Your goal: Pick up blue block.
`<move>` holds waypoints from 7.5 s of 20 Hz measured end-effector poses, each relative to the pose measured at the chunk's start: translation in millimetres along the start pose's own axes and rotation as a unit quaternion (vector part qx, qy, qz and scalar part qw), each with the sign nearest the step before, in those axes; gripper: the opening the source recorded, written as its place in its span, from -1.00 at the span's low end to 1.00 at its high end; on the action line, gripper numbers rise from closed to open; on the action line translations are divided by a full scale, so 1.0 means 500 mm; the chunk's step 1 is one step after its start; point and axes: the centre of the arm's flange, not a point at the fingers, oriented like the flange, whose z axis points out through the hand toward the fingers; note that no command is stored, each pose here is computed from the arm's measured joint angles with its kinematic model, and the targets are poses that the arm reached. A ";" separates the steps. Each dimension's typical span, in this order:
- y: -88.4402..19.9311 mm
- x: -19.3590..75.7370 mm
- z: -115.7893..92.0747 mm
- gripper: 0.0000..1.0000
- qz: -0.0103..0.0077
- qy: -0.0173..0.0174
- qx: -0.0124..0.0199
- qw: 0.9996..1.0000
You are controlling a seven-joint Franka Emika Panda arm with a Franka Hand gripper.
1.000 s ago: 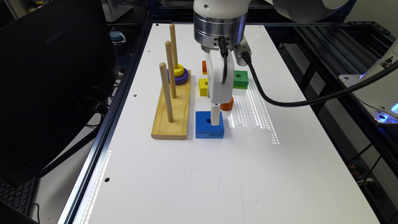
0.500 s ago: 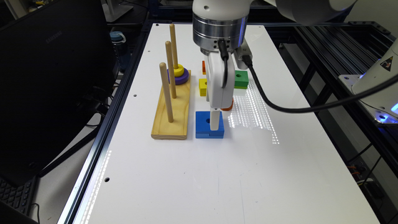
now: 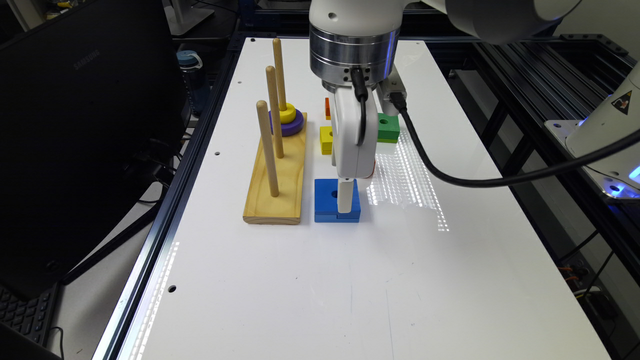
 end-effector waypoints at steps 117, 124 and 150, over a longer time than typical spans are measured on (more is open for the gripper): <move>-0.034 0.021 0.045 -1.00 -0.002 0.008 0.001 1.000; -0.035 0.015 -0.020 -1.00 0.001 0.012 -0.002 1.000; -0.021 0.007 -0.186 -1.00 0.003 0.013 0.000 1.000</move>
